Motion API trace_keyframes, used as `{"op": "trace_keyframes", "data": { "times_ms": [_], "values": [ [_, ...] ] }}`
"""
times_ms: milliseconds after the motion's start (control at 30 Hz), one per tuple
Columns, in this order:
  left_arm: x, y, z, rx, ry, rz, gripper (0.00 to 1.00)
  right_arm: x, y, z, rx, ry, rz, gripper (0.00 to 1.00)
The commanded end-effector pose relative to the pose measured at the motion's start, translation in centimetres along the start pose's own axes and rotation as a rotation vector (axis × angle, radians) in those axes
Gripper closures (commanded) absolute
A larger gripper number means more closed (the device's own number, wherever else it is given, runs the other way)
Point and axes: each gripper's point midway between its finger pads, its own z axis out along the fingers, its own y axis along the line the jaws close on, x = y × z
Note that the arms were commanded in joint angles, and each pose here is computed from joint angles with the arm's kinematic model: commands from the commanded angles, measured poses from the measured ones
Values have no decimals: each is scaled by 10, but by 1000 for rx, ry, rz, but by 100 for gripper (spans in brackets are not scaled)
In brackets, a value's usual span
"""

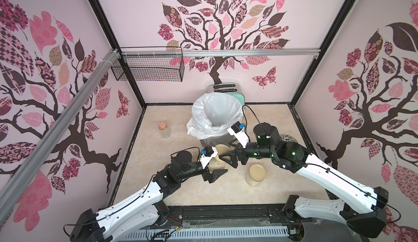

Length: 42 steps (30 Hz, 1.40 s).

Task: Empty moldy rice from jars
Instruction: Unscrew the lid from the jar.

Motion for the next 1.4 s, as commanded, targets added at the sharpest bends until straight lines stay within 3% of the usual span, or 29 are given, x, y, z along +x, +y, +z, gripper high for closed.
{"op": "trace_keyframes", "data": {
  "times_ms": [0,400,667,800,1133,1367],
  "values": [
    [-36,-2,-7,-1,-122,55,45,6,5,4,-23,23,-2,0],
    [-38,-3,-7,2,-126,53,46,13,8,14,-46,47,-70,1],
    [-36,-4,-8,8,-124,46,47,16,13,15,-91,8,-184,26],
    [-37,-5,-9,10,-126,47,47,15,16,13,-110,-16,-234,31],
    [-44,-10,-17,26,-144,52,47,16,38,-17,-408,-152,-427,33],
    [-45,-14,-20,47,-131,50,48,25,53,-18,-540,-97,-527,33]
  ]
}}
